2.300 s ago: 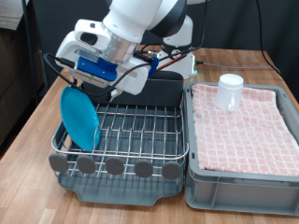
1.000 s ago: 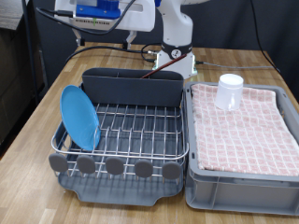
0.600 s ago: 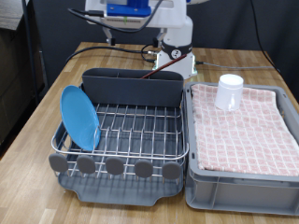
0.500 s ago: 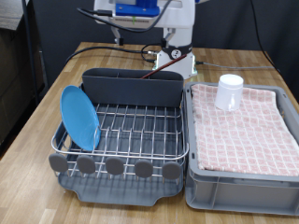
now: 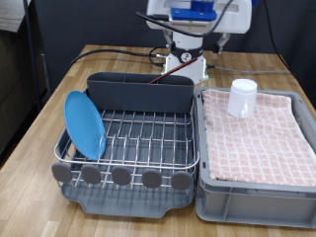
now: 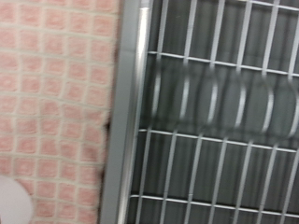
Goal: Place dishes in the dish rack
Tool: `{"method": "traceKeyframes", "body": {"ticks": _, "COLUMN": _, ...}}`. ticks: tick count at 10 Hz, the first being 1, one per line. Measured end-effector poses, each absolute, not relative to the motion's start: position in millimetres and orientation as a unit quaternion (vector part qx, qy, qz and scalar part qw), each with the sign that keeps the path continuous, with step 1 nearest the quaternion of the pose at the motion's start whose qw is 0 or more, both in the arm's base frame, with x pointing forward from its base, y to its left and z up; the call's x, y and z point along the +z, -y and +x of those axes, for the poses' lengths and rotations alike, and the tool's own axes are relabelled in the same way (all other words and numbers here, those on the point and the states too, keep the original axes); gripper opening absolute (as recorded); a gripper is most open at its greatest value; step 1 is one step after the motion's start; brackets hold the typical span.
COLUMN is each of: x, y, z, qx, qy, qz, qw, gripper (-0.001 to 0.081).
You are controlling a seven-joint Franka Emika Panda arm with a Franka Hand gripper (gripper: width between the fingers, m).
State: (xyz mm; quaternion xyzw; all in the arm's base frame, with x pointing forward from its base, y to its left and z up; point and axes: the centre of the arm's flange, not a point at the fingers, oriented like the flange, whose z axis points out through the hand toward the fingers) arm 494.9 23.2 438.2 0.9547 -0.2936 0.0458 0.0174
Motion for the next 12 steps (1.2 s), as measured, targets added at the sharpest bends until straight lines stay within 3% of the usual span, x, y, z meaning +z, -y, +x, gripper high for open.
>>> {"method": "traceKeyframes", "body": {"ticks": 3, "x": 435.2, "y": -71.4, "z": 478.4, "qx": 0.057, "qy": 0.280, "qz": 0.958, "qw": 0.024, "gripper": 0.0802}}
{"method": "traceKeyframes", "body": {"ticks": 12, "x": 463.1, "y": -104.3, "z": 465.7, "qx": 0.008, "qy": 0.314, "qz": 0.949, "qw": 0.036, "gripper": 0.0802}}
